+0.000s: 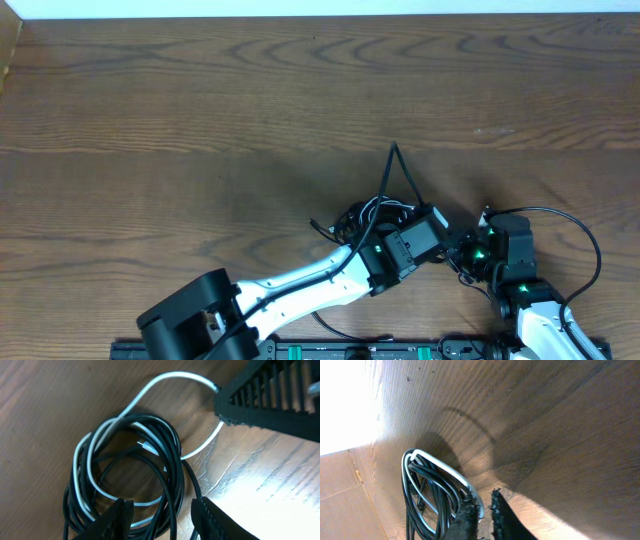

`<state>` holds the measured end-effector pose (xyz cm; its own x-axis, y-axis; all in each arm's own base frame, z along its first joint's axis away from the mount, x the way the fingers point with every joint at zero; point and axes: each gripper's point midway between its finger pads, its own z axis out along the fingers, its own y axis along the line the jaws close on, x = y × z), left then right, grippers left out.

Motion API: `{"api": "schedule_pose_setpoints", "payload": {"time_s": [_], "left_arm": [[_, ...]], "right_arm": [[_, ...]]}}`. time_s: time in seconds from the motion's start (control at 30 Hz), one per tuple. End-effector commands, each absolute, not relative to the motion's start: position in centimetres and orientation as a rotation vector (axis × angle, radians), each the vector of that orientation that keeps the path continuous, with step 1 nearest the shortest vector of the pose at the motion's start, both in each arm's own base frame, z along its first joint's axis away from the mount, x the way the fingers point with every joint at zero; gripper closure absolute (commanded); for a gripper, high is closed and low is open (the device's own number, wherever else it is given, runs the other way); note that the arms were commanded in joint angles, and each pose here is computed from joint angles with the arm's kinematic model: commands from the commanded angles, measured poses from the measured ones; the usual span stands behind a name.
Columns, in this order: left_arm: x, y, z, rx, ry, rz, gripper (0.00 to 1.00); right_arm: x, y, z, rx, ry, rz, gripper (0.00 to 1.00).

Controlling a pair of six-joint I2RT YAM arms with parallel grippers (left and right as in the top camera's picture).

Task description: Untangle cables

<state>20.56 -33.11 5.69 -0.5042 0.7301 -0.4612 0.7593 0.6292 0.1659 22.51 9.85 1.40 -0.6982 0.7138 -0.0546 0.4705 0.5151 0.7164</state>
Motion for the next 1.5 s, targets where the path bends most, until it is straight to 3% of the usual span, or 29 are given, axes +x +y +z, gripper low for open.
{"api": "schedule_pose_setpoints", "payload": {"time_s": [0.0,0.2,0.3,0.37,0.53,0.8,1.17,1.27,1.3,1.37,1.47], "left_arm": [[20.7,-32.7,3.9,1.174,2.385,-0.028,0.53],[21.0,-33.0,2.3,1.179,2.393,-0.003,0.53],[21.5,-32.7,1.9,1.165,2.383,0.039,0.58],[21.6,-32.7,1.8,1.163,2.382,0.043,0.64],[21.7,-32.8,1.4,1.160,2.380,0.052,0.92],[21.8,-33.1,2.4,1.145,2.365,0.028,0.92],[24.1,-31.4,9.5,0.917,2.362,-0.148,0.93],[24.1,-31.2,9.9,0.908,2.413,-0.269,0.90],[24.3,-30.8,9.7,0.907,2.427,-0.269,0.76],[24.6,-30.0,9.1,0.939,2.438,-0.228,0.70],[25.2,-29.3,8.3,0.944,2.457,-0.196,0.49]], "right_arm": [[22.7,9.7,1.6,0.926,2.422,0.975,0.87],[22.2,8.9,1.0,0.993,2.434,0.947,0.88],[22.3,8.7,1.0,1.006,2.430,0.950,0.88],[22.2,8.7,0.9,1.007,2.432,0.949,0.88],[22.2,8.7,0.9,1.008,2.433,0.949,0.88],[22.2,8.7,0.9,1.007,2.434,0.952,0.88],[21.9,9.3,1.1,0.881,2.468,0.967,0.82],[21.7,9.3,1.0,0.887,2.476,0.967,0.79],[21.7,9.3,0.9,0.889,2.478,0.966,0.78],[21.6,9.3,0.9,0.891,2.482,0.965,0.75],[21.5,9.3,0.8,0.895,2.486,0.963,0.69]]}}
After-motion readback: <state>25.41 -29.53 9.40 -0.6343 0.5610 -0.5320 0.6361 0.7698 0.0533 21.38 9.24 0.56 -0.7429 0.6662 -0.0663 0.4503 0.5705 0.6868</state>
